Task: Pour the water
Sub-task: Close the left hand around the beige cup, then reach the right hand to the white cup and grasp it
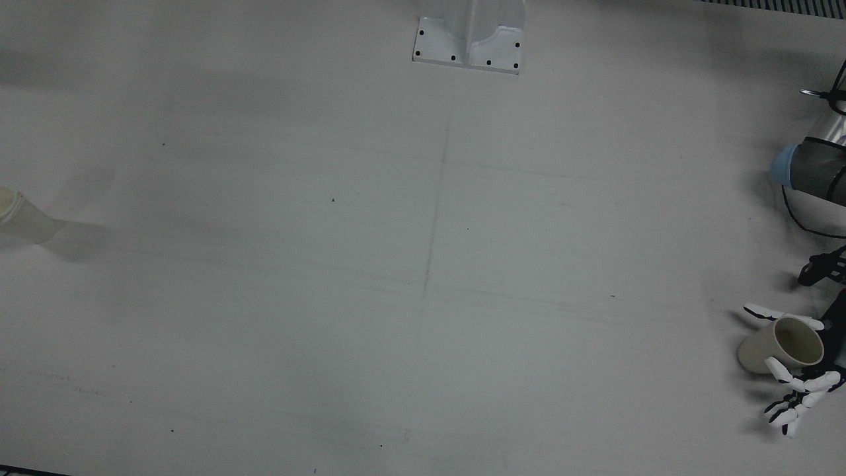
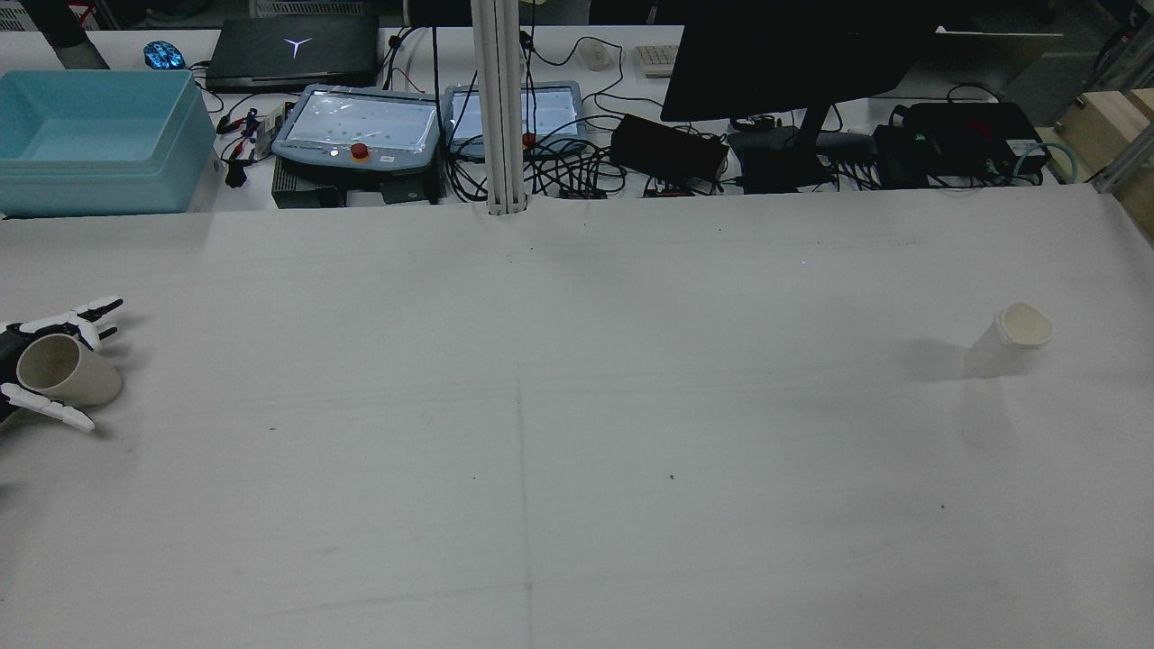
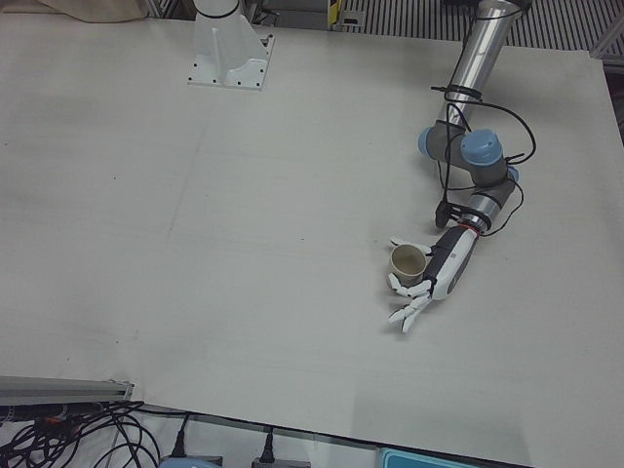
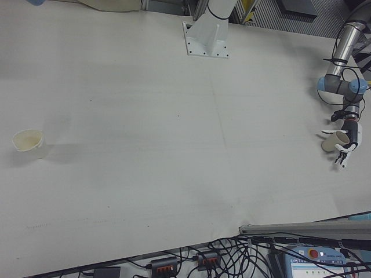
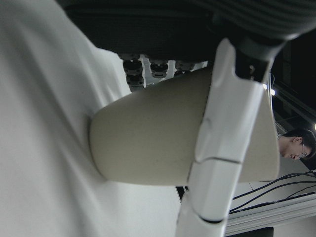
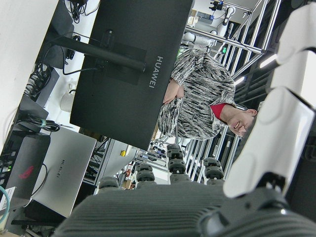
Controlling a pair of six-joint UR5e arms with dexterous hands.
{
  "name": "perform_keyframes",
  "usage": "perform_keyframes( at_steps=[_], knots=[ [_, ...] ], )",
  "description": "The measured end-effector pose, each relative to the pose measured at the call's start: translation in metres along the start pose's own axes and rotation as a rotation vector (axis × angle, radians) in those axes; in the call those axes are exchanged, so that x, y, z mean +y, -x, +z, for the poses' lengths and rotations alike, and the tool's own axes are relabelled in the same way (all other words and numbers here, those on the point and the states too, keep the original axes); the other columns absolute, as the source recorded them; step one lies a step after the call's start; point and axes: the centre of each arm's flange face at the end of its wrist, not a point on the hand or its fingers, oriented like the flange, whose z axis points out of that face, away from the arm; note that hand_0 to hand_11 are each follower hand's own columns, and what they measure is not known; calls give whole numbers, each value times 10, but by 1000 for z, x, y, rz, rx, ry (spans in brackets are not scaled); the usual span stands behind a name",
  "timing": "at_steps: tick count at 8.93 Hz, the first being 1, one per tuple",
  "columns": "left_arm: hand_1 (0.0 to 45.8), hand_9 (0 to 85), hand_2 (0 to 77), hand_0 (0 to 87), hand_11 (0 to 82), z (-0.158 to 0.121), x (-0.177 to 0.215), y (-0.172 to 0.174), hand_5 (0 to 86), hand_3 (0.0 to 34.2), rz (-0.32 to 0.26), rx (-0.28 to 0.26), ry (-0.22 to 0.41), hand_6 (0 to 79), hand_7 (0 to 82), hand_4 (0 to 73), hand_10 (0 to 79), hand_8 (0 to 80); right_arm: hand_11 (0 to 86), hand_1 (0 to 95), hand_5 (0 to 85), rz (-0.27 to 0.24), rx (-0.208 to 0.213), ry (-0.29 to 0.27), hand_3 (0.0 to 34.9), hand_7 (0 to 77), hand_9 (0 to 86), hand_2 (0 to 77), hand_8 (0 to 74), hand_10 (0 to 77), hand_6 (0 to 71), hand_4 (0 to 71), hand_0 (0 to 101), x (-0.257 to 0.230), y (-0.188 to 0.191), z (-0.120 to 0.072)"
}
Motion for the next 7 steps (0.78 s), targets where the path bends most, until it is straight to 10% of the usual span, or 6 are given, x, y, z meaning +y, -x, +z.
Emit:
perform_keyframes(
  at_steps=[1, 5, 7],
  knots=[
    [322, 44, 11, 807, 191, -1, -1, -1, 464, 0, -14, 3, -8, 169, 125, 404, 114, 98, 11, 147, 60, 1, 0, -1, 137, 104, 54, 98, 49, 5, 153, 0, 479, -1, 0, -1],
    [349, 27, 5, 808, 202, 1, 15, -8, 464, 0, -77, 15, -20, 169, 125, 404, 114, 98, 5, 153, 60, 6, -2, 10, 136, 71, 33, 98, 49, 5, 136, 0, 481, 4, 1, 2],
    [333, 44, 120, 808, 202, 6, 26, -10, 464, 0, -112, 16, -11, 158, 136, 404, 114, 98, 5, 153, 60, -20, 12, 39, 136, 87, 49, 98, 49, 5, 136, 0, 481, -11, -13, 11]
  ],
)
